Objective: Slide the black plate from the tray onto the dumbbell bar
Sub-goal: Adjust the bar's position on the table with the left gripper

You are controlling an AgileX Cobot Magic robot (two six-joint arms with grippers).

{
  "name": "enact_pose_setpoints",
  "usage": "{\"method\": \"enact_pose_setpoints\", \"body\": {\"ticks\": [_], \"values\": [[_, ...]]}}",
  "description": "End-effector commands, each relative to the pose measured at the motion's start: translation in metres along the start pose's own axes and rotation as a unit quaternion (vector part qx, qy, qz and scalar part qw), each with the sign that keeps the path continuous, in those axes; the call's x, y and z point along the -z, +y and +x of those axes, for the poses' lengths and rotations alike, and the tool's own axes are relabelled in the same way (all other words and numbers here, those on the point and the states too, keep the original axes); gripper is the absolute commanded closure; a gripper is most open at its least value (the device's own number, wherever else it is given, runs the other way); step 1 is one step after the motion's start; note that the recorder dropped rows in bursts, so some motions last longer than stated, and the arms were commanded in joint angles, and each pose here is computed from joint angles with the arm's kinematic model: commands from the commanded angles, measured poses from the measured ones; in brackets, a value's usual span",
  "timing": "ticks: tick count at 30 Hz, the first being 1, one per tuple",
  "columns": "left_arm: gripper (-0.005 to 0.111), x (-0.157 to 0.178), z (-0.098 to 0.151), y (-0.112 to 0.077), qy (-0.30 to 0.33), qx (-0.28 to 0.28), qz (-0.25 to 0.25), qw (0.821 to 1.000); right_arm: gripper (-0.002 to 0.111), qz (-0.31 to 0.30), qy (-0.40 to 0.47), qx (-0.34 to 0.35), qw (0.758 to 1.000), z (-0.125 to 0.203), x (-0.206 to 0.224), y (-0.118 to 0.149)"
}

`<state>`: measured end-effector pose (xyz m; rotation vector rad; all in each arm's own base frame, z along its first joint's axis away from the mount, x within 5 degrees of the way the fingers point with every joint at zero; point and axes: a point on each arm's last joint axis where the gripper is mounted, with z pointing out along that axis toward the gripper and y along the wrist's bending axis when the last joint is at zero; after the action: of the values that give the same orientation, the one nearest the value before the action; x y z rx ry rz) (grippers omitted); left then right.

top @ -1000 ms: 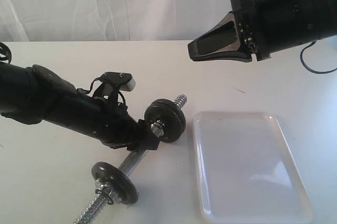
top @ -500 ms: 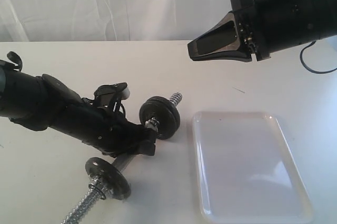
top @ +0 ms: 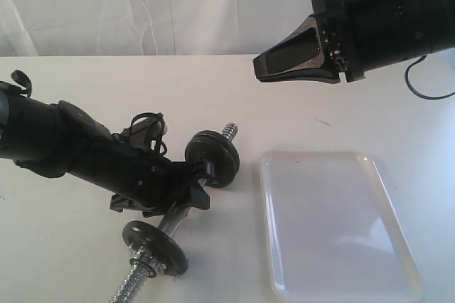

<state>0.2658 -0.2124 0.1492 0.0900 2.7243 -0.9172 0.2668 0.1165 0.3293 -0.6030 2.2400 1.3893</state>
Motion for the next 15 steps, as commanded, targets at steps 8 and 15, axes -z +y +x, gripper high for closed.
{"method": "enact_pose_setpoints", "body": {"ticks": [8,15], "values": [[0.061,0.0014,-0.0034,-0.0009,-0.015,0.072,0.0,0.997,0.108,-0.004,-0.009,0.003,1.0,-0.0015,0.0032,0.0036],[0.061,0.0016,-0.006,-0.0027,-0.028,0.112,0.012,0.993,0.108,-0.004,-0.009,0.003,1.0,-0.0015,0.0032,0.0036]]}}
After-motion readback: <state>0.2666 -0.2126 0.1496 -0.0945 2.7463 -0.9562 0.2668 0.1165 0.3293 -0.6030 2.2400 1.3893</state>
